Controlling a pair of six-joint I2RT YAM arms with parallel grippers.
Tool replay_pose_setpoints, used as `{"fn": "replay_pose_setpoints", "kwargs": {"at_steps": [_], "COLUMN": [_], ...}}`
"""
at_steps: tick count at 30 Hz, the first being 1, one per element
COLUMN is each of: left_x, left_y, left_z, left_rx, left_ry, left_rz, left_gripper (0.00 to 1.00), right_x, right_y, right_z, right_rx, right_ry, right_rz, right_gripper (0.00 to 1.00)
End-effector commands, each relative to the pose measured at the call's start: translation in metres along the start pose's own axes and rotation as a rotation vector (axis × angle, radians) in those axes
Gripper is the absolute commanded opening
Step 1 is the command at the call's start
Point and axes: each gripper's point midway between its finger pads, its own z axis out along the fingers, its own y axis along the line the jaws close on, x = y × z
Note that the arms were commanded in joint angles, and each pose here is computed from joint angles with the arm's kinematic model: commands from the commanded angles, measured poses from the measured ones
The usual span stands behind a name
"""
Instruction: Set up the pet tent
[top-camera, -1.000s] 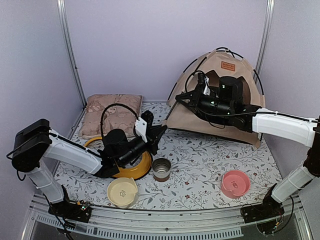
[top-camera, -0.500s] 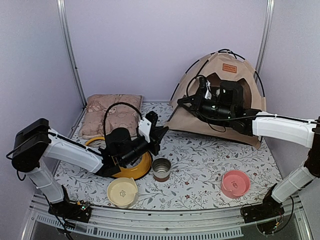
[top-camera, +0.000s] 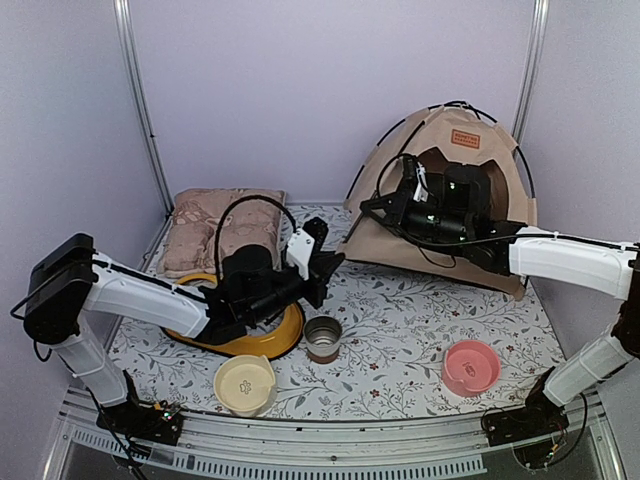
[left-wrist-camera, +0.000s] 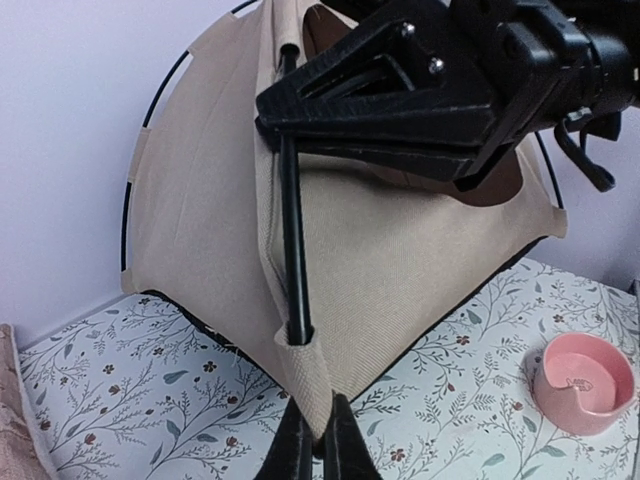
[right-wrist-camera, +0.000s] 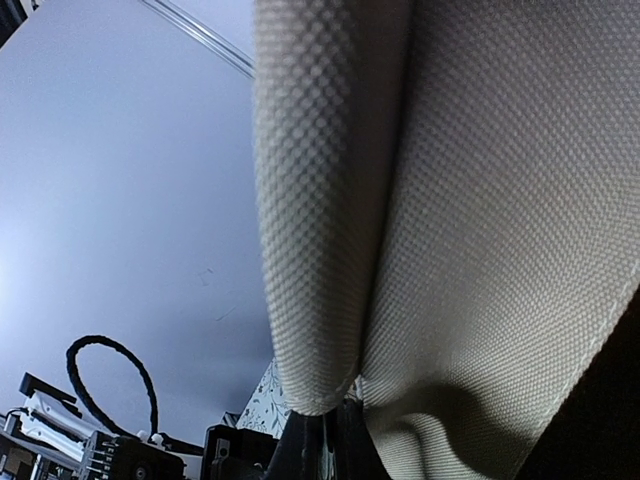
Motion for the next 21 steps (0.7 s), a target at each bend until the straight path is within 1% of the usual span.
{"fn": "replay_pose_setpoints", "kwargs": {"at_steps": [1, 4, 14, 21], "left_x": [-0.035, -0.035, -0.036, -0.032], "left_y": [0.006, 0.009, 0.015, 0.034], "left_z": [0.007, 0.013, 0.031, 0.03], "left_rx": [-0.007, -0.013, -0.019, -0.082], "left_ry": [-0.067, -0.055, -0.026, 0.007], "left_rz": [-0.039, -0.054, -0.066, -0.122], "left_gripper": [0.02, 0.08, 0.2, 0.28], "right_x": [0.004, 0.006, 0.02, 0.007], "right_y": [-0.04, -0.043, -0.066, -0.084], "right_z": [0.002, 0.003, 0.012, 0.028], "right_rx": [0.156, 0.167, 0.231, 0.308], "right_ry": [-0.005, 0.009, 0.057, 0.006], "right_rz": [-0.022, -0.041, -0.082, -0.132], "right_gripper": [0.0, 0.0, 0.0, 0.0]}}
